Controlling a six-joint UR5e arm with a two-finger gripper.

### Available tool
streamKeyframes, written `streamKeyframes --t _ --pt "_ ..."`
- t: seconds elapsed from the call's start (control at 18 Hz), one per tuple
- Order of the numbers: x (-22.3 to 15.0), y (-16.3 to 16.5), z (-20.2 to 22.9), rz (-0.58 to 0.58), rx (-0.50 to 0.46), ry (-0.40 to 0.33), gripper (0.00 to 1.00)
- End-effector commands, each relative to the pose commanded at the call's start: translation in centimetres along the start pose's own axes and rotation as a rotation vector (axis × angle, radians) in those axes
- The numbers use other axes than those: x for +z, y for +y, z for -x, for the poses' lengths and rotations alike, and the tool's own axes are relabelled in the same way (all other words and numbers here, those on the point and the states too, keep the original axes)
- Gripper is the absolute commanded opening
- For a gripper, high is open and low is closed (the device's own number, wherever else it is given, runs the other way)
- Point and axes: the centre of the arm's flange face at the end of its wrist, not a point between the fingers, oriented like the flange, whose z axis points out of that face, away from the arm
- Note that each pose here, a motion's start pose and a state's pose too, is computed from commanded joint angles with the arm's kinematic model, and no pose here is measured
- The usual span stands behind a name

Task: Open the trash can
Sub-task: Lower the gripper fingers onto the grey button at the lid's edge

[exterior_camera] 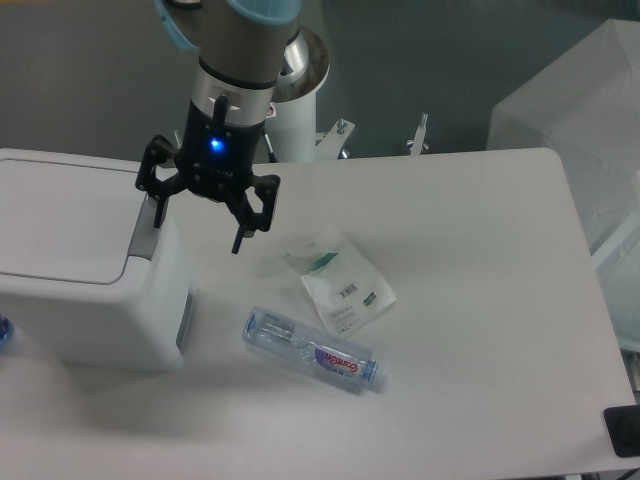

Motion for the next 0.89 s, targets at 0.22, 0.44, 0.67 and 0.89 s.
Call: streamKeyframes --t 0.22,0.44,0.67,0.89 --pt "0.2 0.0 0.0 0.004 -0.002 0.003 1.0" --pt "0.5 0.0 0.0 0.008 -0.003 0.005 1.0" --pt "1.6 -0.1 -0.4 0.023 0.002 0.017 1.0" --pt "2.0 -0.1 -0.7 0.028 0.006 0.021 1.0"
